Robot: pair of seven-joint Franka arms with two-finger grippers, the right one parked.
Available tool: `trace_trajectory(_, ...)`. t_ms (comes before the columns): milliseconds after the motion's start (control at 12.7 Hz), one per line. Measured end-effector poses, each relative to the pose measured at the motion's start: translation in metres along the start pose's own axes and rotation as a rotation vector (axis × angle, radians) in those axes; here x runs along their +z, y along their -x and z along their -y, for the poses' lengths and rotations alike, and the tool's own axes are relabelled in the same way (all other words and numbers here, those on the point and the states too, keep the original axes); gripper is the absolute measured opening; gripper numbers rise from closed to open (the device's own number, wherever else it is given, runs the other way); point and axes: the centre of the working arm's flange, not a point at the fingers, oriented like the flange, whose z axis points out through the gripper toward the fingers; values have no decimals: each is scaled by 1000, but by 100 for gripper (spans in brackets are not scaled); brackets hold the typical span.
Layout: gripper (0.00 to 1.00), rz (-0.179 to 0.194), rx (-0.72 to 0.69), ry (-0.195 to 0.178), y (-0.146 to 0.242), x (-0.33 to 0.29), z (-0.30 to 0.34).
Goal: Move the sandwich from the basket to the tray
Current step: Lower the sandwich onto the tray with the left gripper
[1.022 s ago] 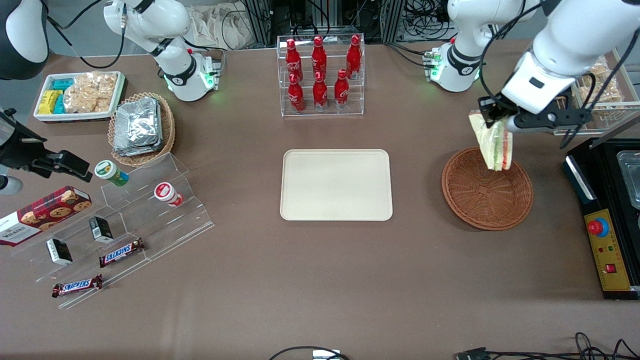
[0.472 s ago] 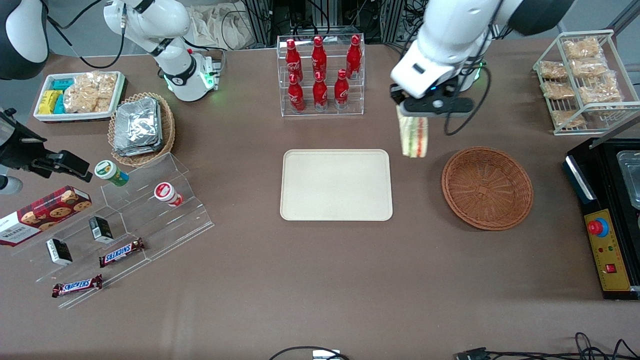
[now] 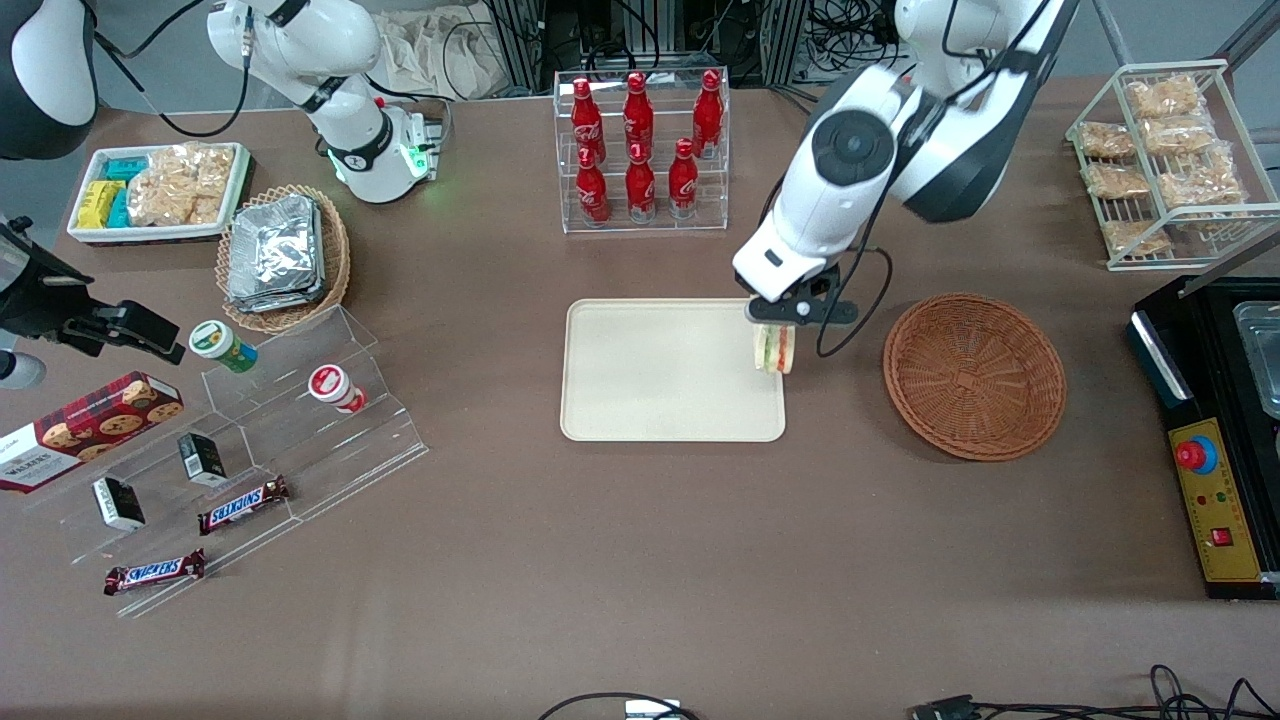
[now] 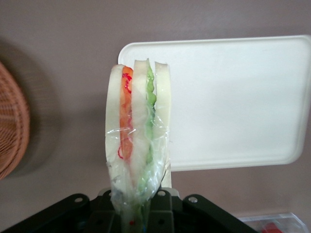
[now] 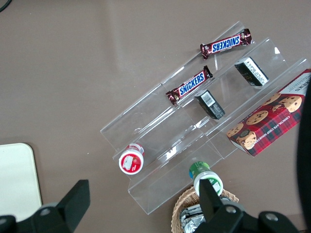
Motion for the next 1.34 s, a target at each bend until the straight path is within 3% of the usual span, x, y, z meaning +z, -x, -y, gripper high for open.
trace_trajectory(157,19,7,14,-22,-11,53,4)
trace_trajectory(393,19,18,-2,1,-23,111,1)
trace_trajectory(629,19,18,-18,22,-23,132,-9)
trace_trajectory(944,19,13,-5,15,-20,138,-14)
trace_trajectory(1022,26,14,-7,15,-20,138,-14)
trace_trajectory(1337,69,18,-16,7,-23,135,-11)
